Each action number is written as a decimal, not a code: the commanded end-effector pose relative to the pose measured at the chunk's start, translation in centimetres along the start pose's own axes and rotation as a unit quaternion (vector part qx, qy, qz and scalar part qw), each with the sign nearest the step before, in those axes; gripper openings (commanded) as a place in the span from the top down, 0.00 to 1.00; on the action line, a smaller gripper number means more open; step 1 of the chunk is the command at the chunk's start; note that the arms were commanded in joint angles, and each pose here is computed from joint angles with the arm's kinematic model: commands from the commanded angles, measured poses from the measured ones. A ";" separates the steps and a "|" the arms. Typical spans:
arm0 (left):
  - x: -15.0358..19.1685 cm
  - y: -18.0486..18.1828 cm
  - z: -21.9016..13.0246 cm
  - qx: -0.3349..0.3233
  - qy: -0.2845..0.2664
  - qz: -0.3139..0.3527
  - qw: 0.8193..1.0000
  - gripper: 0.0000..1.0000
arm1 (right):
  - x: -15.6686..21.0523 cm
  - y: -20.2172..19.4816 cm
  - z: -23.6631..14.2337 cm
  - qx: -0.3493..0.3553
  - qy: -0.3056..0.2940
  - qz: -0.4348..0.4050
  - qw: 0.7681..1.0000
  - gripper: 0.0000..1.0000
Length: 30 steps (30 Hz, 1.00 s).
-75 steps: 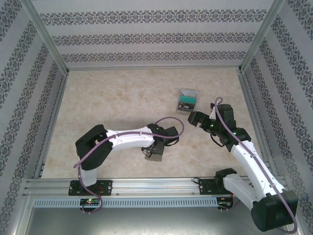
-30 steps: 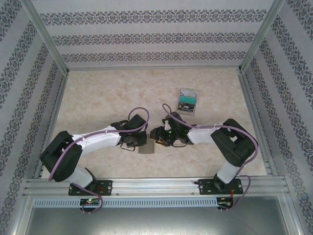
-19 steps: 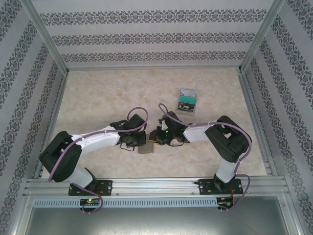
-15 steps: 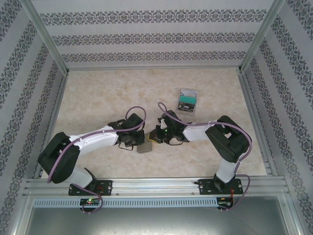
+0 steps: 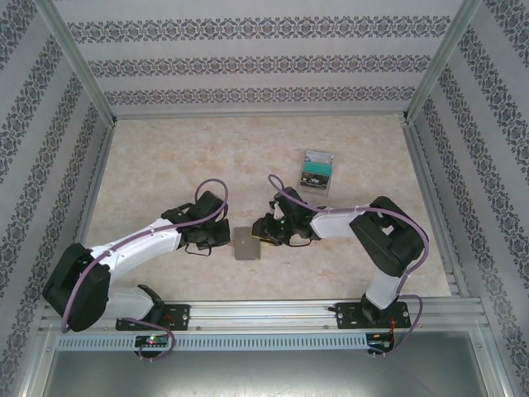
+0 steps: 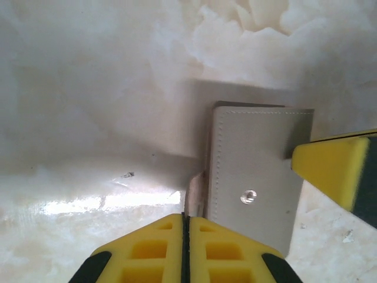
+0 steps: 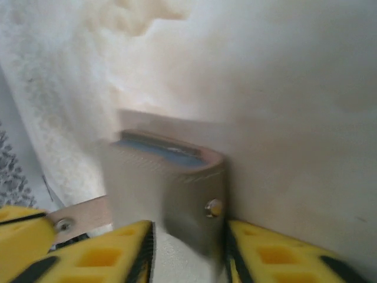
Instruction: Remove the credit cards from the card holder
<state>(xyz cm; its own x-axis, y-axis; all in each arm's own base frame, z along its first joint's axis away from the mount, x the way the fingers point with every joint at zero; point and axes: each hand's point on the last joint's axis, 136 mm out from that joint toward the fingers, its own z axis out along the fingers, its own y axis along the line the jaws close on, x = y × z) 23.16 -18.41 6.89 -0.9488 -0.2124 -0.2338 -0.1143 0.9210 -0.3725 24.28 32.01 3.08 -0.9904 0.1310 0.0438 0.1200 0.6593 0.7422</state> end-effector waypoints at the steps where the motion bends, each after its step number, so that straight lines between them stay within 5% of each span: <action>1: -1.3 -1.6 -2.1 0.024 -0.015 0.017 0.999 1.00 | -0.3 -0.6 -1.5 0.032 -0.018 -0.015 0.999 0.50; 9: -2.5 -4.8 -5.5 0.086 -0.039 0.031 0.995 1.00 | -0.5 3.7 -3.8 0.027 -0.039 -0.092 0.995 0.34; 14: -2.7 -5.5 -6.1 0.102 -0.046 0.031 0.993 1.00 | 0.0 5.2 -3.3 0.014 -0.033 -0.102 0.994 0.32; 30: -0.5 1.9 -3.3 -0.042 -0.017 0.029 0.999 0.99 | 0.3 -2.2 -3.7 0.150 -0.035 -0.071 0.986 0.66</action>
<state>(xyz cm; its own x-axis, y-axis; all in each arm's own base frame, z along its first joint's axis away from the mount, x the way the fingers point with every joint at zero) 23.49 -17.95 11.21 -0.9312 -0.1871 -0.3129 -0.0549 0.9204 -0.3870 23.93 30.24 5.78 -0.9923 0.0580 -0.1096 -0.0195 0.8002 0.5994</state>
